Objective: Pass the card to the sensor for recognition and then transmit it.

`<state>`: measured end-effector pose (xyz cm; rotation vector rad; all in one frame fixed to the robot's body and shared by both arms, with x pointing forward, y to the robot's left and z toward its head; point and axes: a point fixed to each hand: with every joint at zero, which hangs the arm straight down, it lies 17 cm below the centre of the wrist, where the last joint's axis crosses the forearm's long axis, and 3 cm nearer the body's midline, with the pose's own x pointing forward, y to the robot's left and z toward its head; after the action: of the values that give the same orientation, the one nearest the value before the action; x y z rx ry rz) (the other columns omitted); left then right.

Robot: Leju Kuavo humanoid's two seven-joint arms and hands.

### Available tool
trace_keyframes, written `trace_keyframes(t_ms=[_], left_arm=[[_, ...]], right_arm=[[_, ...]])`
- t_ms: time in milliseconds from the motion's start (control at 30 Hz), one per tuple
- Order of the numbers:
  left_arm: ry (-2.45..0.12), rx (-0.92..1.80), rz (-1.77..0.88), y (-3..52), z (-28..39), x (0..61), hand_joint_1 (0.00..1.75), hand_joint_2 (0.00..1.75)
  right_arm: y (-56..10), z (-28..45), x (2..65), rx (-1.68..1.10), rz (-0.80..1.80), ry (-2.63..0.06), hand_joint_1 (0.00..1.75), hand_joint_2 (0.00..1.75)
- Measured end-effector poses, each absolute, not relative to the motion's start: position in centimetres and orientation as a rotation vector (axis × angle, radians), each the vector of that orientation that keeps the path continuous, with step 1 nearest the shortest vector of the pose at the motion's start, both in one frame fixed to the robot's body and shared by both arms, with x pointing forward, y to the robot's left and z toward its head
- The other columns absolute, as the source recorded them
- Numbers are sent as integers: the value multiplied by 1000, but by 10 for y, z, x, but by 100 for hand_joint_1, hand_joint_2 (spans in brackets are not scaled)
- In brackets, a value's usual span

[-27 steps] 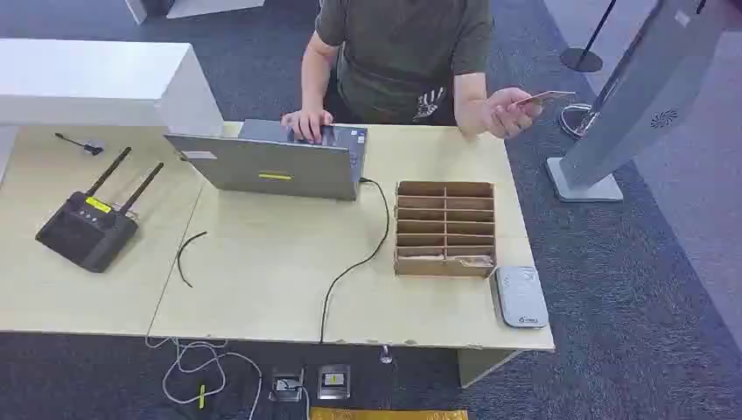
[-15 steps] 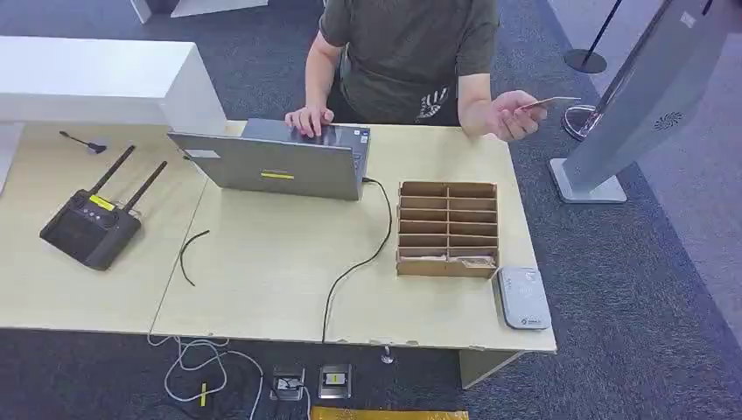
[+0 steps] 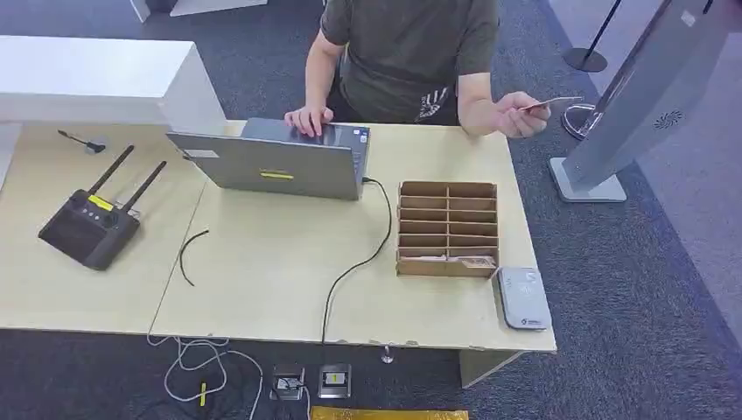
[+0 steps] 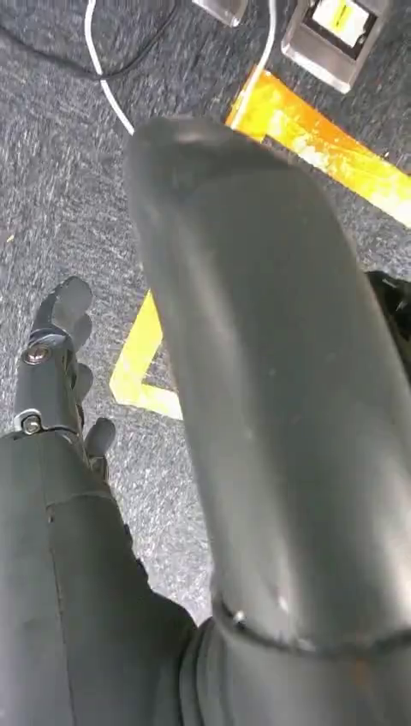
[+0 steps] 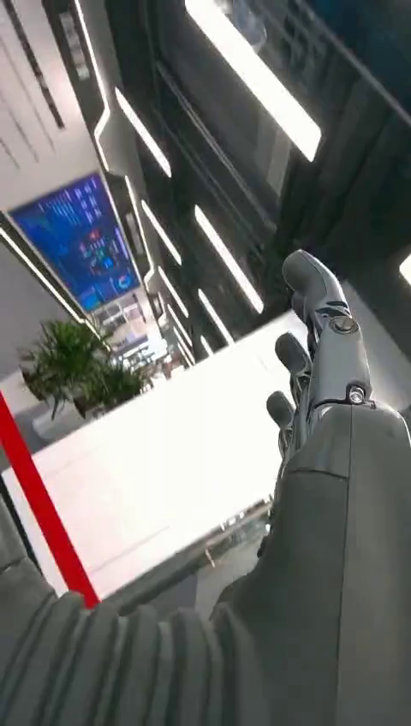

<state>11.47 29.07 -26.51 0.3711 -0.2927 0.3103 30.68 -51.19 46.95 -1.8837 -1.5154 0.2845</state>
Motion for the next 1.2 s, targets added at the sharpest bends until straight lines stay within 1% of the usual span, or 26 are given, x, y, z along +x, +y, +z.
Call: trace_keyframes(t_ms=[333,467,533,600,833,1200], left_arm=[[-304,371,279,291,-265,116,0,0],[-316,363,266,290,-265,119,0,0],[-323,359,251,290,-265,120,0,0],[-332,355,236,289,-264,123,0,0],[-345,341,210,288,-264,126,0,0],[-351,330,169,286,-264,126,0,0]], right_arm=[[-420,468,356,-1842,564,-1626,0,175],[-391,448,367,-1807,681,-1630,0,175],[-367,445,375,-1785,747,-1653,0,175],[-345,427,382,-1737,841,-1647,0,175],[-314,400,393,-1637,951,-1653,0,175],[-290,367,400,-1522,1003,-1667,0,175]])
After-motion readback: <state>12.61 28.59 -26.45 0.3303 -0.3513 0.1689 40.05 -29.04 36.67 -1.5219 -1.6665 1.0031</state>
